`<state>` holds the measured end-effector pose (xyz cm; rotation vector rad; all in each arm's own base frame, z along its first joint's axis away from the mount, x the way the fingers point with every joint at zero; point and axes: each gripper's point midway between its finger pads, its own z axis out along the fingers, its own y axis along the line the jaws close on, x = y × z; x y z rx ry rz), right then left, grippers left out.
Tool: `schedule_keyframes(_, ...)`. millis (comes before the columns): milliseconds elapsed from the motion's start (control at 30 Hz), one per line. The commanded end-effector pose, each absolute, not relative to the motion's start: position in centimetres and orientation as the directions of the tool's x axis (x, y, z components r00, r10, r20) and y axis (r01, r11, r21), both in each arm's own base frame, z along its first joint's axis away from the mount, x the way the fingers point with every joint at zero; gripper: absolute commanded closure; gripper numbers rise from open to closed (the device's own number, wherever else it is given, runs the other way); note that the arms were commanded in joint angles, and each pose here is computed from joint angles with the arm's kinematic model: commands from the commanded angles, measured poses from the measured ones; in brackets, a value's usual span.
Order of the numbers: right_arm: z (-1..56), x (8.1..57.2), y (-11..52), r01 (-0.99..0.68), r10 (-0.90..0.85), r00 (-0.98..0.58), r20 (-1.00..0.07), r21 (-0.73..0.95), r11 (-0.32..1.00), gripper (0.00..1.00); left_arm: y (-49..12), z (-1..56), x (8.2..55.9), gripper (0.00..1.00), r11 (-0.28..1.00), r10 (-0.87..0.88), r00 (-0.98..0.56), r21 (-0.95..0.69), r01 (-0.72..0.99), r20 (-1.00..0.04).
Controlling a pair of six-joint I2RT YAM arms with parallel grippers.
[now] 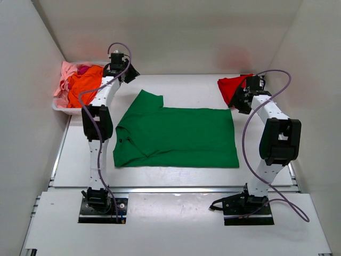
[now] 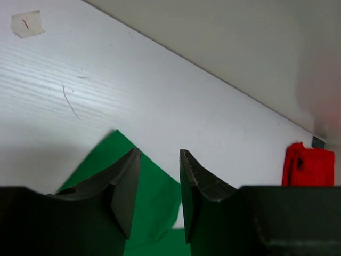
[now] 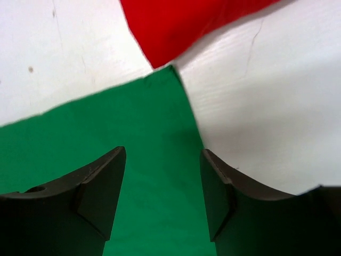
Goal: Fold and stack the t-shirts
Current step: Grap the side of the flattened tshirt furthest away from the robot with both arms
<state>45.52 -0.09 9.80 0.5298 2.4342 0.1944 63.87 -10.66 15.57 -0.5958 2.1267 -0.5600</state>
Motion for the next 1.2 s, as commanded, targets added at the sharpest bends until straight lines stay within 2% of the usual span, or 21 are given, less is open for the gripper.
schedule_keyframes(0,10.7,47.4,-1.2,0.382,0.443,-0.673,-0.592,0.234,0.894,0.44,-9.4,13.8,65.5,0.53,0.808,-0.576,-0.540,-0.528,-0.261,-0.614)
schedule_keyframes(133,10.9,48.1,-1.4,0.396,0.440,-0.669,-0.599,0.213,0.893,0.44,-9.6,11.7,67.1,0.52,0.819,-0.560,-0.554,-0.511,-0.259,-0.616)
schedule_keyframes(300,11.0,48.7,-1.1,0.403,0.441,-0.666,-0.602,0.207,0.891,0.44,-9.8,8.4,66.4,0.50,0.857,-0.504,-0.592,-0.452,-0.249,-0.629)
schedule_keyframes(667,10.5,49.1,-0.6,0.393,0.425,-0.687,-0.589,0.191,0.900,0.44,-13.0,4.3,64.5,0.48,0.886,-0.423,-0.709,-0.423,-0.191,-0.564)
schedule_keyframes(767,9.9,49.3,-0.6,0.403,0.434,-0.691,-0.579,0.189,0.895,0.32,-13.6,4.4,64.0,0.45,0.925,-0.355,-0.717,-0.339,-0.174,-0.600)
schedule_keyframes(867,10.1,49.4,-0.5,0.397,0.434,-0.687,-0.584,0.199,0.896,0.27,-12.8,4.3,64.3,0.44,0.922,-0.371,-0.706,-0.334,-0.199,-0.604)
schedule_keyframes(967,10.0,49.4,-0.2,0.398,0.442,-0.687,-0.577,0.209,0.893,0.26,-12.9,3.9,64.2,0.52,0.906,-0.400,-0.711,-0.368,-0.210,-0.579)
schedule_keyframes(1000,9.9,49.4,-0.3,0.395,0.433,-0.691,-0.579,0.200,0.897,0.26,-13.1,4.4,64.3,0.62,0.905,-0.400,-0.705,-0.373,-0.204,-0.586)
schedule_keyframes(1067,9.8,49.4,0.0,0.394,0.437,-0.693,-0.574,0.207,0.896,0.26,-12.9,3.8,64.2,0.71,0.908,-0.396,-0.710,-0.362,-0.209,-0.583)
schedule_keyframes(1100,9.7,49.5,-0.2,0.395,0.438,-0.693,-0.573,0.206,0.895,0.26,-13.3,4.0,64.2,0.80,0.911,-0.387,-0.712,-0.362,-0.197,-0.586)
schedule_keyframes(1133,9.5,49.5,-0.2,0.395,0.436,-0.695,-0.571,0.203,0.896,0.26,-13.4,4.0,64.2,0.96,0.913,-0.381,-0.715,-0.360,-0.192,-0.586)
schedule_keyframes(1167,9.5,49.4,-0.2,0.394,0.435,-0.695,-0.572,0.203,0.897,0.26,-13.0,4.2,64.3,1.00,0.915,-0.381,-0.708,-0.350,-0.199,-0.595)
